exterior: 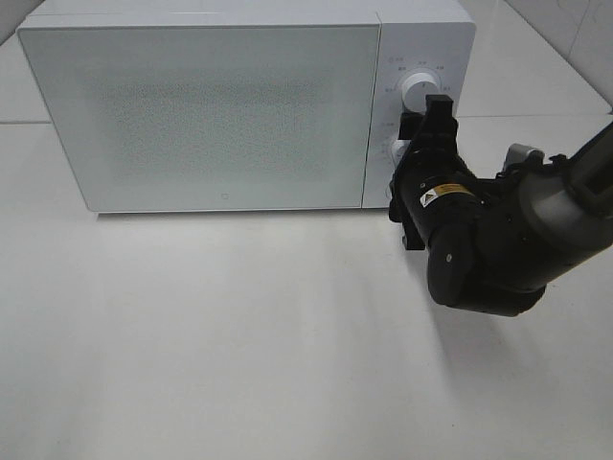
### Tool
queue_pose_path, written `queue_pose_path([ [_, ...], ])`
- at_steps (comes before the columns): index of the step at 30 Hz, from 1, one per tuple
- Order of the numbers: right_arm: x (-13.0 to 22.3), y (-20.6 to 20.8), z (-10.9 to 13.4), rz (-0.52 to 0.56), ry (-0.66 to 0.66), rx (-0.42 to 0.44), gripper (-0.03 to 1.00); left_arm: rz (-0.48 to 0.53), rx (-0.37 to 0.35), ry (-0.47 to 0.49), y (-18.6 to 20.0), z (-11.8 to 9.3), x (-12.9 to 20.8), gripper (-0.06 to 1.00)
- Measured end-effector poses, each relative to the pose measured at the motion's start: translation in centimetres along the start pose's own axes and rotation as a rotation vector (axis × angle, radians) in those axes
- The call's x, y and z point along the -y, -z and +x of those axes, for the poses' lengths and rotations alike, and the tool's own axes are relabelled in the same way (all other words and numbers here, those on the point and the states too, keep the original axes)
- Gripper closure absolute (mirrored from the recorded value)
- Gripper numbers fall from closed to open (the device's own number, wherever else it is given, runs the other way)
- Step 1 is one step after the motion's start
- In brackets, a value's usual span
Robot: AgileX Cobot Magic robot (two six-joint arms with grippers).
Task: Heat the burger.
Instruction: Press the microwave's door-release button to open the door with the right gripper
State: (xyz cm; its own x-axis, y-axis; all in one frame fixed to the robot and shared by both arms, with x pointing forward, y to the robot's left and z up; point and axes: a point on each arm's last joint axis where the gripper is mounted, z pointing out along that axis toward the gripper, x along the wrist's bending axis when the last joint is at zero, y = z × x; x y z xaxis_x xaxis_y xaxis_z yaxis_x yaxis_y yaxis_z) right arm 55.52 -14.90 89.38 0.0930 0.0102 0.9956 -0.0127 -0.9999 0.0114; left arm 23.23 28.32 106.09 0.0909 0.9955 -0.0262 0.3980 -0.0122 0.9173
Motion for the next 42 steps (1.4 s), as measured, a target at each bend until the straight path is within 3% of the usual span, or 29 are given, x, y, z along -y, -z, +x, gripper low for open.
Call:
queue_pose_path([
  [6, 0.1, 1.3, 0.7, 0.097, 0.124, 0.039, 0.22, 0.000, 0.000, 0.000, 0.0, 0.0, 0.0, -0.03],
  [17, 0.7, 4.1, 1.3, 0.371, 0.452, 0.298, 0.22, 0.000, 0.000, 0.000, 0.0, 0.0, 0.0, -0.03],
  [20, 1.0, 5.4, 2.0, 0.530, 0.650, 0.361, 0.22, 0.000, 0.000, 0.000, 0.0, 0.0, 0.0, -0.03],
  [25, 1.0, 6.7, 2.5, 0.679, 0.863, 0.401, 0.22, 0.000, 0.000, 0.000, 0.0, 0.0, 0.0, -0.03],
  [26, 1.0, 7.4, 2.9, 0.764, 0.970, 0.428, 0.22, 0.000, 0.000, 0.000, 0.0, 0.0, 0.0, -0.03],
  [27, 1.0, 7.4, 2.9, 0.764, 0.970, 0.428, 0.22, 0.000, 0.000, 0.000, 0.0, 0.0, 0.0, -0.03],
  [28, 1.1, 7.8, 3.5, 0.857, 1.090, 0.446, 0.22, 0.000, 0.000, 0.000, 0.0, 0.0, 0.0, -0.03],
  [30, 1.2, 7.9, 4.0, 0.893, 1.136, 0.451, 0.22, 0.000, 0.000, 0.000, 0.0, 0.0, 0.0, -0.03],
  [31, 1.2, 8.2, 4.8, 0.973, 1.237, 0.468, 0.22, 0.000, 0.000, 0.000, 0.0, 0.0, 0.0, -0.03],
  [35, 0.9, 8.8, 6.5, 1.100, 1.394, 0.519, 0.22, 0.000, 0.000, 0.000, 0.0, 0.0, 0.0, -0.03],
  [42, -0.1, 10.3, 9.2, 1.204, 1.529, 0.554, 0.22, 0.000, 0.000, 0.000, 0.0, 0.0, 0.0, -0.03],
])
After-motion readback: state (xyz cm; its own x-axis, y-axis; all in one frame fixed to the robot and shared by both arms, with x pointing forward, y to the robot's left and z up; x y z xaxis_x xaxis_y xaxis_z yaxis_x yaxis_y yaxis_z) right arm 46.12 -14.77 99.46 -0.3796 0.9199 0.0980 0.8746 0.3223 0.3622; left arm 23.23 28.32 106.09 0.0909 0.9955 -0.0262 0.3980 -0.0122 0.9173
